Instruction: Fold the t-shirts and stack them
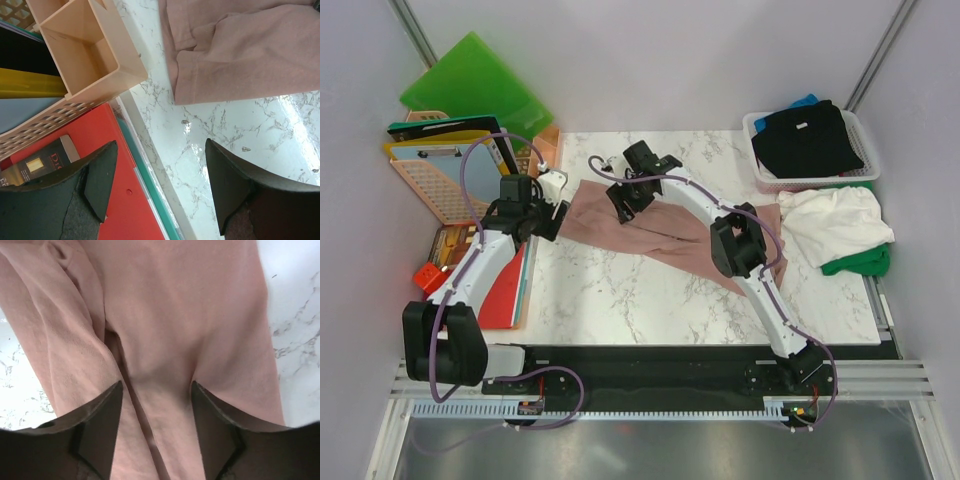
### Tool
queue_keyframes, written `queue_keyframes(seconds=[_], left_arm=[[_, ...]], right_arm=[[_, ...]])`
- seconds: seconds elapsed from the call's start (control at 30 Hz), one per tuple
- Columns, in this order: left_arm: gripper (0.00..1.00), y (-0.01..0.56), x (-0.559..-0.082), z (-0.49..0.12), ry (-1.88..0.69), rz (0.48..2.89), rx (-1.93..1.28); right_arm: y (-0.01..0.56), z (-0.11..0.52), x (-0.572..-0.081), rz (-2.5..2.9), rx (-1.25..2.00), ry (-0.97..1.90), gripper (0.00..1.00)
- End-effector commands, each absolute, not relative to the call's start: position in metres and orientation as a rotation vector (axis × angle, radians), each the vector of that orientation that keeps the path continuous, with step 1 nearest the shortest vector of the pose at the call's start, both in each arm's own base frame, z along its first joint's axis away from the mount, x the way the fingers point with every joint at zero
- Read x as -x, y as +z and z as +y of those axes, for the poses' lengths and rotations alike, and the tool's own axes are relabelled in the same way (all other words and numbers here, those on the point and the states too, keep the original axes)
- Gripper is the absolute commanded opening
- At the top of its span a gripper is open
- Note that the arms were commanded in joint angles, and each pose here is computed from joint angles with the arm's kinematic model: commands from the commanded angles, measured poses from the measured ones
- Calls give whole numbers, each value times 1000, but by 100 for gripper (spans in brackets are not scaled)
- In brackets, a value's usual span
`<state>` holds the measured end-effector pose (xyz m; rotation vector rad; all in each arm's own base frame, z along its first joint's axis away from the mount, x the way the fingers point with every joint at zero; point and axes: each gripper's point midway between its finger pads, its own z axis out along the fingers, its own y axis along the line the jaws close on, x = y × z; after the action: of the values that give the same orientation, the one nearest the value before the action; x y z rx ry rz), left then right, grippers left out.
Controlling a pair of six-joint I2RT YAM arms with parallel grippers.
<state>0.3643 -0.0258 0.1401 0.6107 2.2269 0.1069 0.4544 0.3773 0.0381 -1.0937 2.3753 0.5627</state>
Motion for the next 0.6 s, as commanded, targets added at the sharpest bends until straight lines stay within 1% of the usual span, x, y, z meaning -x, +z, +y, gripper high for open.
queue_keyframes(seconds=[0.0, 0.03, 0.07, 0.1, 0.13, 0.17, 0.2, 0.27, 0.43, 0.47, 0.5, 0.57], left_arm=[[78, 144, -369, -26, 109, 2210, -616], [78, 144, -369, -27, 103, 2209, -616], [78, 142, -368, -27, 103, 2213, -619], [78, 142, -368, -26, 104, 2214, -618], [78, 140, -368, -26, 104, 2219, -615], [78, 139, -368, -26, 102, 2223, -614], [78, 138, -368, -27, 100, 2224, -615], [78, 137, -369, -28, 93, 2226, -619], [78, 135, -373, -31, 69, 2232, -621], [79, 132, -373, -32, 59, 2239, -624], [78, 131, -374, -34, 50, 2241, -624], [78, 128, -373, -36, 38, 2245, -629]], right_arm=[[61, 386, -454, 2326, 1077, 605, 63], [60, 384, -451, 2331, 1082, 604, 60], [61, 384, -452, 2322, 1084, 603, 61], [60, 383, -451, 2317, 1097, 596, 65], [60, 381, -450, 2319, 1100, 587, 82], [61, 380, -452, 2311, 1100, 574, 91], [62, 377, -455, 2304, 1098, 543, 98], [77, 373, -459, 2268, 1084, 507, 98], [153, 357, -469, 2096, 1049, 376, 98], [162, 353, -468, 2085, 1048, 351, 98], [185, 347, -465, 2055, 1036, 327, 98], [201, 331, -461, 2056, 1021, 255, 98]])
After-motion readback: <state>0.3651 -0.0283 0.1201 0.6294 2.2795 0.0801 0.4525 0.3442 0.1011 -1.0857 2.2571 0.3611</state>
